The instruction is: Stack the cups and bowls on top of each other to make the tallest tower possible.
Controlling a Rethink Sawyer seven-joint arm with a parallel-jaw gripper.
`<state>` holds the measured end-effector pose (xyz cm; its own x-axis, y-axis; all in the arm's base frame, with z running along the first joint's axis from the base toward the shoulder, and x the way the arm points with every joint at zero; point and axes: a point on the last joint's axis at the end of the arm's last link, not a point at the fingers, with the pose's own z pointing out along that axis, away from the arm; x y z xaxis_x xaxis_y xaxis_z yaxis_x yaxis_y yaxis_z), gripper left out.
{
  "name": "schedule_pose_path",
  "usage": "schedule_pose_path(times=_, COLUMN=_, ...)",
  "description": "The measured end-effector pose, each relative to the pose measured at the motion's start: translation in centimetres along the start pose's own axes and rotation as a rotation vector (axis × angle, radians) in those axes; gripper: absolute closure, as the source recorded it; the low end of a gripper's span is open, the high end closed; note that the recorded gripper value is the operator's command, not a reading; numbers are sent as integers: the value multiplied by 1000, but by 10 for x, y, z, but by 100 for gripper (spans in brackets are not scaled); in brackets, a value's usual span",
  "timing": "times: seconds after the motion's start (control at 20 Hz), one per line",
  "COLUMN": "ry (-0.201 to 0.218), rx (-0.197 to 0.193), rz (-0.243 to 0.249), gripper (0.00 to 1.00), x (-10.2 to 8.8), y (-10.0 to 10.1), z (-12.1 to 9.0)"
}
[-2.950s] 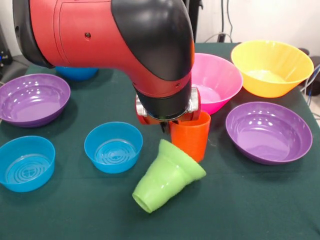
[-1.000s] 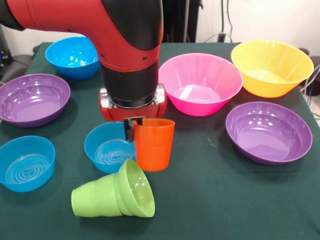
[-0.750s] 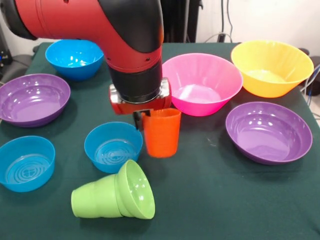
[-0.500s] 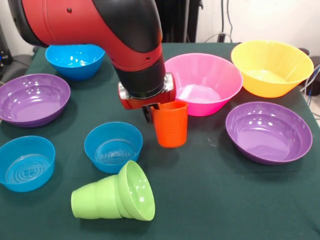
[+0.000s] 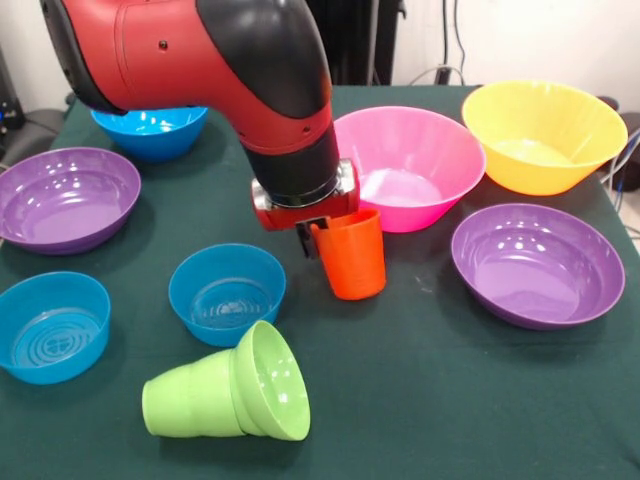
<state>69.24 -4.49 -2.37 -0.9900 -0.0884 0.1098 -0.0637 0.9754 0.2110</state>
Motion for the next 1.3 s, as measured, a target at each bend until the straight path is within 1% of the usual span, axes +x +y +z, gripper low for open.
schedule_pose_path(times=0.15, ry=-9, rx=17, rz=-9, gripper=100, x=-6, y=1, z=-1)
schedule_pose_path(times=0.25, ry=-7, rx=38, rz=-18, gripper=100, x=-10, y=3, z=-1)
schedule_pose_path(times=0.35, ry=12, rx=71, rz=-36, gripper=100, x=-11, y=11, z=-2)
schedule_pose_path(times=0.4, ry=18, rx=78, rz=-41, gripper=100, x=-10, y=13, z=-2)
schedule_pose_path(times=0.55, ry=49, rx=118, rz=-64, gripper=100, x=-6, y=22, z=-3)
schedule_pose_path(times=0.7, ry=68, rx=170, rz=-90, gripper=100, x=-1, y=29, z=-6)
schedule_pose_path(times=0.8, ry=77, rx=196, rz=-99, gripper=100, x=2, y=29, z=-7)
schedule_pose_path(times=0.85, ry=88, rx=224, rz=-105, gripper=100, x=6, y=29, z=-10)
schedule_pose_path(times=0.9, ry=94, rx=239, rz=-107, gripper=100, x=8, y=28, z=-13)
schedule_pose_path(times=0.95, ry=96, rx=242, rz=-107, gripper=100, x=8, y=28, z=-13)
schedule_pose_path(times=1.0, ry=111, rx=275, rz=-107, gripper=100, x=13, y=25, z=-20)
schedule_pose_path(times=1.3, ry=143, rx=346, rz=-96, gripper=100, x=22, y=16, z=-43)
